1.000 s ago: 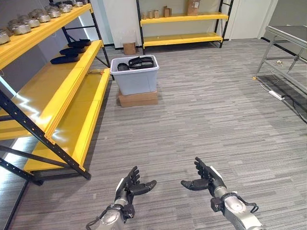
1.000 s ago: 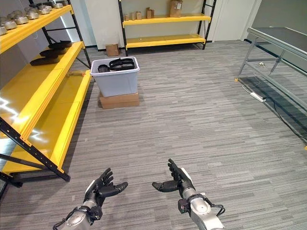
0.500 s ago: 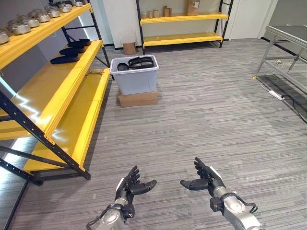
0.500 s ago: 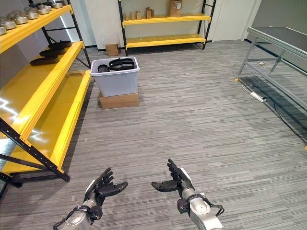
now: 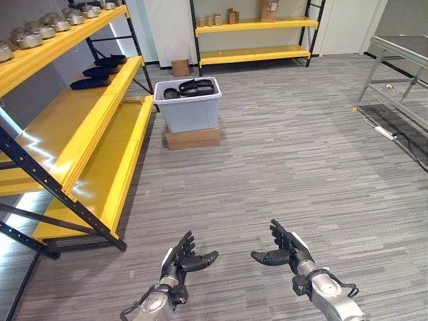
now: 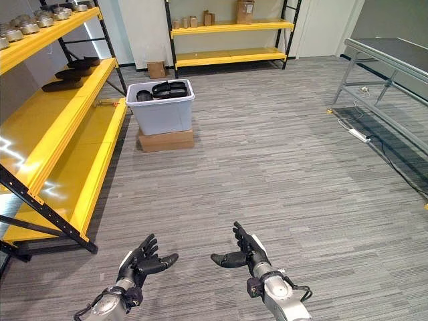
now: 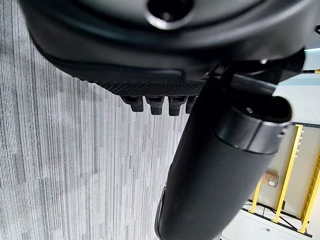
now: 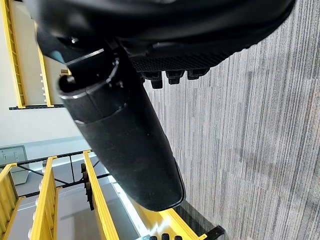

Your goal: Move parts from the plastic box to the shelf.

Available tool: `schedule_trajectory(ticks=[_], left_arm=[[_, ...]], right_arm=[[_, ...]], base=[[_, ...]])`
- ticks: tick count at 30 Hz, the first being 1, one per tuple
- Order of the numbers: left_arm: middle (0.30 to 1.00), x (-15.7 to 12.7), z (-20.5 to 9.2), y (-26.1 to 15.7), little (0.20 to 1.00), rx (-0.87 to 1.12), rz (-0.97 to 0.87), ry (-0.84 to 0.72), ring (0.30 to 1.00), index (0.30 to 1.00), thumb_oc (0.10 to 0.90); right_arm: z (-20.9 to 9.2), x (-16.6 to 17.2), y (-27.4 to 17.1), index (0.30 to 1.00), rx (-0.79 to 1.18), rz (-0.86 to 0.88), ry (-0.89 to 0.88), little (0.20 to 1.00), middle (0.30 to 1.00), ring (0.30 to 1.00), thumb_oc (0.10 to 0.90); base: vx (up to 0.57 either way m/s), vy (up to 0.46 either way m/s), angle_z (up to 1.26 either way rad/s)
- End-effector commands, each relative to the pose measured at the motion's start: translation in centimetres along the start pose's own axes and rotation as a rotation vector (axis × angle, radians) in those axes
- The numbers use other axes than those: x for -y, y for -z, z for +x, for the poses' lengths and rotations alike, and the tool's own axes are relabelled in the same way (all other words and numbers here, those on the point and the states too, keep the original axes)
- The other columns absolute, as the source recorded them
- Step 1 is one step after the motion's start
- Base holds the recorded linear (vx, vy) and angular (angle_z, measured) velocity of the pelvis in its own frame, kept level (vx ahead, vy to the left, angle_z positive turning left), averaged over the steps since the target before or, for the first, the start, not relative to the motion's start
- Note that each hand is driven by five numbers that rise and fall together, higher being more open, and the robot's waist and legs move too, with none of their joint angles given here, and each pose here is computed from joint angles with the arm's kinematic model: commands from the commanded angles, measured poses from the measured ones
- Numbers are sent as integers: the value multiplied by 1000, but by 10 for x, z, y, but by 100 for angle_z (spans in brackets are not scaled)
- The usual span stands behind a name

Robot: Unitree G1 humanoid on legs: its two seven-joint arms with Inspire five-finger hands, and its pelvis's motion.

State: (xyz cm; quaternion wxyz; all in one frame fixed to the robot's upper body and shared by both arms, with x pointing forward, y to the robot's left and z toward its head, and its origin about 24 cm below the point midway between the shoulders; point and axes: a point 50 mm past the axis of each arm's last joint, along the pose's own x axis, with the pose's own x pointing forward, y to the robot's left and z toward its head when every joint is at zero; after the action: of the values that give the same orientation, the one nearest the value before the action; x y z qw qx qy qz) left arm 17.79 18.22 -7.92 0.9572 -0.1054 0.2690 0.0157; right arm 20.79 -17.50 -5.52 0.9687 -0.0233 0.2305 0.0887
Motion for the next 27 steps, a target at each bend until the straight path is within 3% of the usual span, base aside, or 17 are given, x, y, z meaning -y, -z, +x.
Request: schedule_trajectory(ticks=[1,27], left_arm=[[1000,7,19,-61,1000,255,57,62,1000,1000,900],[1000,22,21,-95,1000,374,128,148,1000,1000,900]], right_arm=[[13,-16,-55,1000,259,42,-67,1000,1000,1000,900],[16,-19,-69,1000,315,0,-81,1000,1000,1000,900]], base=[[0,0,0],[43,109,8]])
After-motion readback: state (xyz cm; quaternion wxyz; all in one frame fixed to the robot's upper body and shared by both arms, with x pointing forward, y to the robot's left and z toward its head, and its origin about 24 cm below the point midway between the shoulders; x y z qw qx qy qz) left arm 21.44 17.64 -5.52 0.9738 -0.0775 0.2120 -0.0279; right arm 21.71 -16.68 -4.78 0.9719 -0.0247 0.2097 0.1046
